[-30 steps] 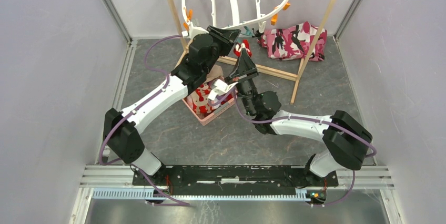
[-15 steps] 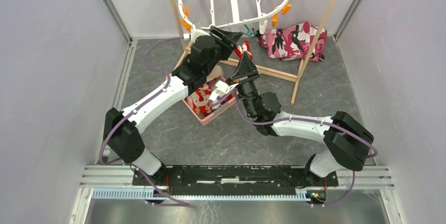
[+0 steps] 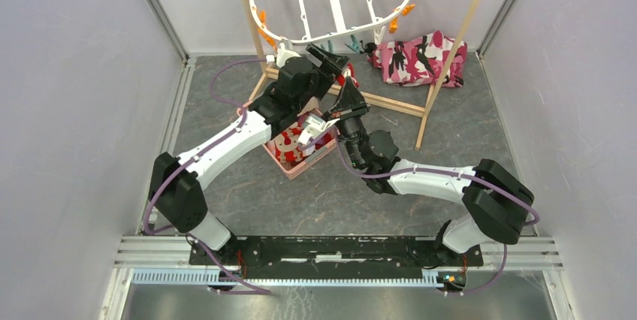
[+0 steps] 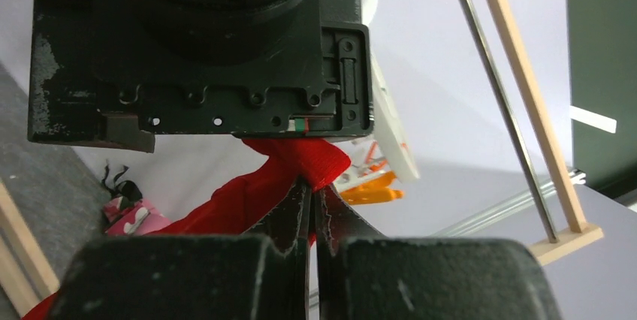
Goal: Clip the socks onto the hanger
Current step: Clamp the sock onto the hanger.
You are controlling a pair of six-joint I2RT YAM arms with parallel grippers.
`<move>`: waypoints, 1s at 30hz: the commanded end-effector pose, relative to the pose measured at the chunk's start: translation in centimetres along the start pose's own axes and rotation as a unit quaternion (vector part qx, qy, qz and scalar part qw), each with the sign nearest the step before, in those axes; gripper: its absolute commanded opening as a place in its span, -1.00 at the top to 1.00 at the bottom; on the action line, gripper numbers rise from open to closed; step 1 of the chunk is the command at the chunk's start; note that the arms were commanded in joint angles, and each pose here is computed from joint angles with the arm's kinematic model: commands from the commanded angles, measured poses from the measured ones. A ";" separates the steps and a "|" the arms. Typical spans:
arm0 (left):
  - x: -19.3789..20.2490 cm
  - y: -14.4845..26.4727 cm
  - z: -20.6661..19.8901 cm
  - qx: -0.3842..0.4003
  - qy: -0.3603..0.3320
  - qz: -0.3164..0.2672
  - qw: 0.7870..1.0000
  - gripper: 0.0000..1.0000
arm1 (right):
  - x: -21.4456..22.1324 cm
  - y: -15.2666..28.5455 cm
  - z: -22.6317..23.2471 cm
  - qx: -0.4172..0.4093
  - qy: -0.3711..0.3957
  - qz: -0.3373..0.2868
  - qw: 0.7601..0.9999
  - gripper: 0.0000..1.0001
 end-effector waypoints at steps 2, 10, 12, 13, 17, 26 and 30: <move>-1.0 1.7 0.3 0.001 -0.068 -0.011 0.998 -0.80 | -0.2 -0.4 -1.4 0.000 -0.048 0.007 0.999 0.88; -2.9 4.6 1.1 0.018 -0.168 -0.027 0.985 -0.82 | -0.8 -0.6 0.3 -0.074 -0.064 -0.001 0.995 -0.30; -3.6 5.3 0.9 0.032 -0.196 -0.034 0.980 -0.82 | -0.8 -0.4 0.6 -0.090 -0.074 -0.005 0.993 -0.40; -3.9 5.8 0.8 0.041 -0.213 -0.035 0.976 -0.82 | -0.9 -0.4 0.7 -0.099 -0.080 -0.006 0.992 -0.46; -4.8 7.3 0.9 0.074 -0.276 -0.030 0.958 -0.84 | -1.5 0.1 1.9 -0.155 -0.117 -0.016 0.981 -0.75; -6.3 10.4 2.2 0.139 -0.357 -0.004 0.924 -0.77 | -0.9 0.5 3.6 -0.240 -0.215 -0.003 0.947 -0.96; -6.4 10.9 2.5 0.159 -0.362 0.000 0.918 -0.62 | 0.2 -0.4 3.8 -0.274 -0.290 0.005 0.917 -0.96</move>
Point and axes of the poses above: each gripper's point midway between its finger pads, its own y axis back along the fingers, its own z axis along the line the jaws close on, x = y × z, the point moved 4 cm from there along y, back along the fingers, and after that the axes turned 3 degrees about y, right-handed, at the moved point
